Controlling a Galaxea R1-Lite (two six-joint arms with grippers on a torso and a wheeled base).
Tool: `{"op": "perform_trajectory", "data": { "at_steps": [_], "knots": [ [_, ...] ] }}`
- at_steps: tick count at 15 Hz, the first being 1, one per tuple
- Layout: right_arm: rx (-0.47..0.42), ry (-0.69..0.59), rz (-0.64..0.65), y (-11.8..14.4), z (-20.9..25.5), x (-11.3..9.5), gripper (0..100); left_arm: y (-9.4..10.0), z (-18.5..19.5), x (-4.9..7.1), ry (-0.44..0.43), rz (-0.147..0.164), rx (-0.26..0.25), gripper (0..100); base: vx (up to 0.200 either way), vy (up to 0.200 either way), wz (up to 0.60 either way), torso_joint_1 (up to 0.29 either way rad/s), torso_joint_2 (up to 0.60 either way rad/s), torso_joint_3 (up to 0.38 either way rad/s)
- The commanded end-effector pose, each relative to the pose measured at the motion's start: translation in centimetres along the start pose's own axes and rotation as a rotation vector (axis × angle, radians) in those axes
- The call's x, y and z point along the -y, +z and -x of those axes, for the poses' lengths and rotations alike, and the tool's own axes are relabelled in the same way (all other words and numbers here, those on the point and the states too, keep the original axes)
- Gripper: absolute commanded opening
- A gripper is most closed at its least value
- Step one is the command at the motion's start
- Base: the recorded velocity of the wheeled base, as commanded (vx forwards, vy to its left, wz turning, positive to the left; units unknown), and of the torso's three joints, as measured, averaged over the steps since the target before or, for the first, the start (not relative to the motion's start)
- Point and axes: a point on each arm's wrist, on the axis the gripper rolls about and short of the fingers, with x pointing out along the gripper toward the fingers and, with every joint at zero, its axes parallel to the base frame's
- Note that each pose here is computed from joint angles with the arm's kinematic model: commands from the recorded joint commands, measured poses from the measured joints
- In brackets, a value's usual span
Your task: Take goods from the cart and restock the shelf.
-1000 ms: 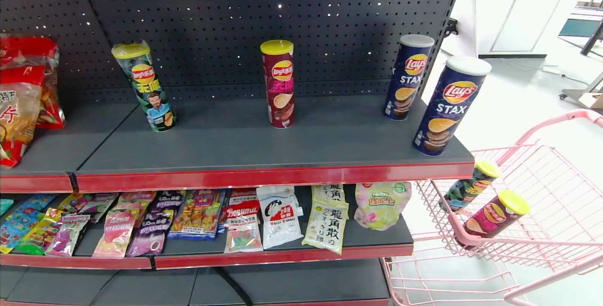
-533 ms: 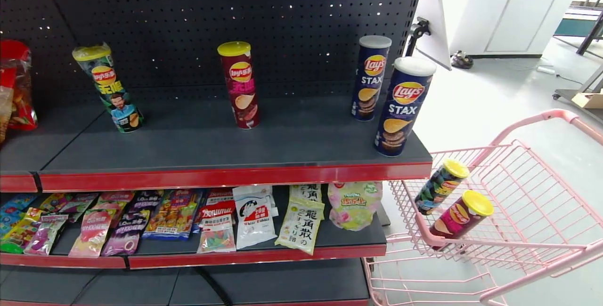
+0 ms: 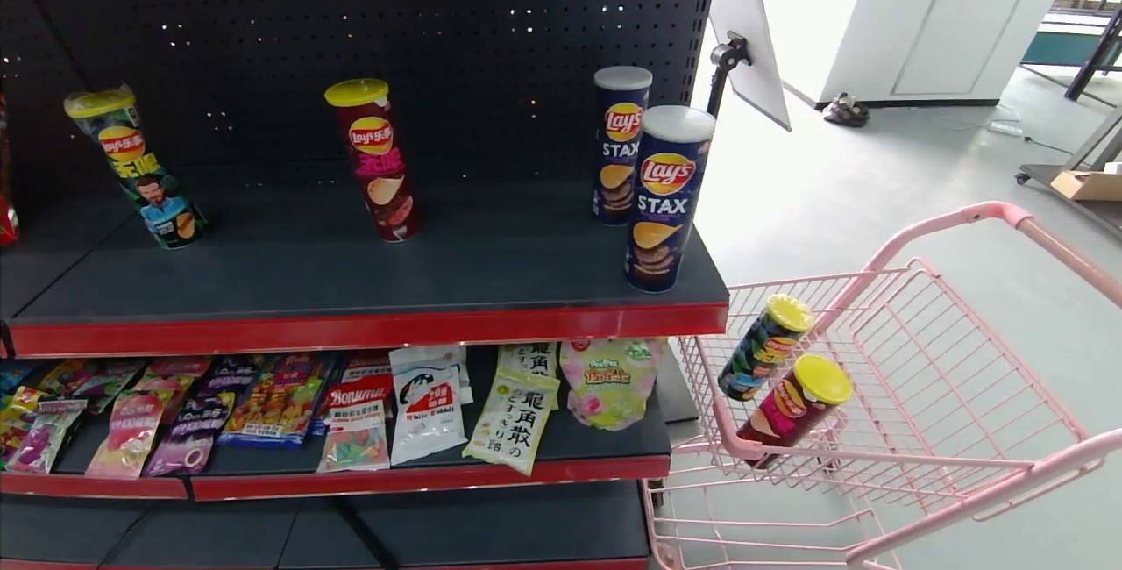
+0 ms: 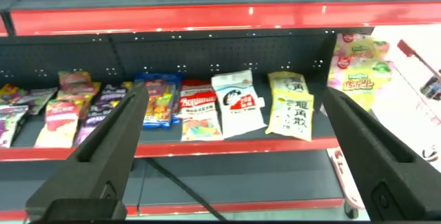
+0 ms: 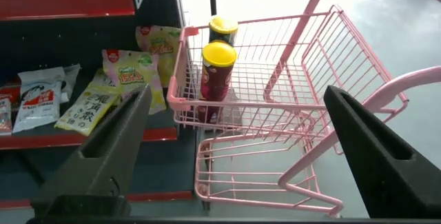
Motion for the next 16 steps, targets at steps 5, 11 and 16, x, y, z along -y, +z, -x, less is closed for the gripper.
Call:
{"op": "perform_trajectory", "data": {
  "at_steps": [5, 11, 16],
  "knots": [
    [-0.002, 0.001, 0.0, -0.01, -0.01, 0.0, 100, 0.01, -0.01, 0.0, 0.001, 0.0, 0.0, 100, 0.12, 0.0, 0.0, -0.002, 0.0, -0.001],
    [-0.002, 0.001, 0.0, -0.01, -0.01, 0.0, 100, 0.01, -0.01, 0.0, 0.001, 0.0, 0.0, 100, 0.067, 0.0, 0.0, -0.001, 0.0, 0.002],
    [-0.001, 0.001, -0.001, 0.03, 0.0, 0.0, 100, 0.01, -0.01, 0.0, 0.001, 0.002, 0.0, 100, 0.0, 0.0, -0.6, 0.0, 0.0, 0.001]
  ]
}}
